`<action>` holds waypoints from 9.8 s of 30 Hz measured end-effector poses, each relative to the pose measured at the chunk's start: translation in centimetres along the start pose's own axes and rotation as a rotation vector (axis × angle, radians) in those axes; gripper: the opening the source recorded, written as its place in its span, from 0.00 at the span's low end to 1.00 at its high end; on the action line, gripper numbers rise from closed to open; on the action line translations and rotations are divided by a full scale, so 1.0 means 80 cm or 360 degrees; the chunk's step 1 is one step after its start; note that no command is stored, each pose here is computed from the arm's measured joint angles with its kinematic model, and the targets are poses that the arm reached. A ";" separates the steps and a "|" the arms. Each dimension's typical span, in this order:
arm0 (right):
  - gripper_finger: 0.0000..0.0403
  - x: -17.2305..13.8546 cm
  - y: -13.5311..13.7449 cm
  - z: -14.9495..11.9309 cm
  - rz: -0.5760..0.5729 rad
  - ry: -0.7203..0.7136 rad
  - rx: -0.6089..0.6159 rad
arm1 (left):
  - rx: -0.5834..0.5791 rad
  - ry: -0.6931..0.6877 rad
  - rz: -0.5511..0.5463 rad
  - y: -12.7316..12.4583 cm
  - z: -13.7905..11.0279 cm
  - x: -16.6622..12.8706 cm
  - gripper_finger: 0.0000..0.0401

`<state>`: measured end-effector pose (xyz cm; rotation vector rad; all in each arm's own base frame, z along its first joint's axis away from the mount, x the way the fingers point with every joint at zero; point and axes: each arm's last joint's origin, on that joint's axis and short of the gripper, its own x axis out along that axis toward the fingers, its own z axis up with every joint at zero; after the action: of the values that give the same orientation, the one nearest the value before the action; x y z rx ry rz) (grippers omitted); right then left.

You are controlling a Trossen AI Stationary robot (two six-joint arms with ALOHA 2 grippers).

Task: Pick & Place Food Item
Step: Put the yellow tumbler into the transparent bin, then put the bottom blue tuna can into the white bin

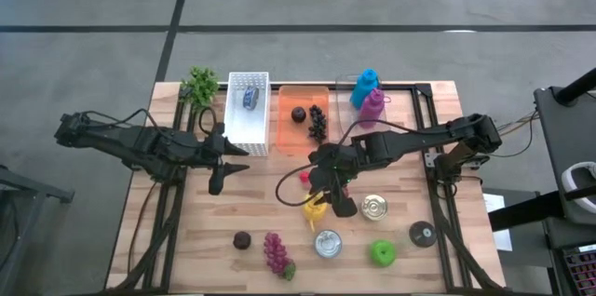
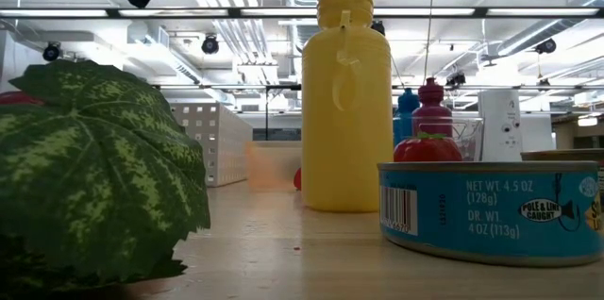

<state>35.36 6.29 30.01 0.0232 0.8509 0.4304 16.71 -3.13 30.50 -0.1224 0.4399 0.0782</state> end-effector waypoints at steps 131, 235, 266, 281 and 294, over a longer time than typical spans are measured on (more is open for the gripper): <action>0.13 -0.294 -0.251 -0.072 -0.1129 -0.0047 0.1049 | -0.0054 -0.0004 0.0013 0.000 0.000 0.000 0.50; 0.36 -0.224 -0.295 -0.125 -0.1221 -0.0015 0.1018 | -0.0126 -0.0006 0.0012 0.000 0.000 0.000 0.47; 0.02 -0.263 -0.035 -0.025 -0.0936 -0.0449 0.0507 | -0.0125 -0.0005 0.0012 0.000 0.000 0.000 0.50; 0.02 -0.211 0.034 -0.057 -0.0630 -0.0285 0.0387 | -0.0094 0.0084 0.0056 -0.009 -0.004 0.042 0.44; 0.02 -0.213 0.047 -0.086 -0.0512 -0.0264 0.0357 | -0.0082 0.0081 0.0002 -0.033 0.000 0.099 0.44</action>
<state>19.07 2.25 38.46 0.1259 0.7196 0.0285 24.10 -5.37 27.40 -0.1752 0.4889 0.0880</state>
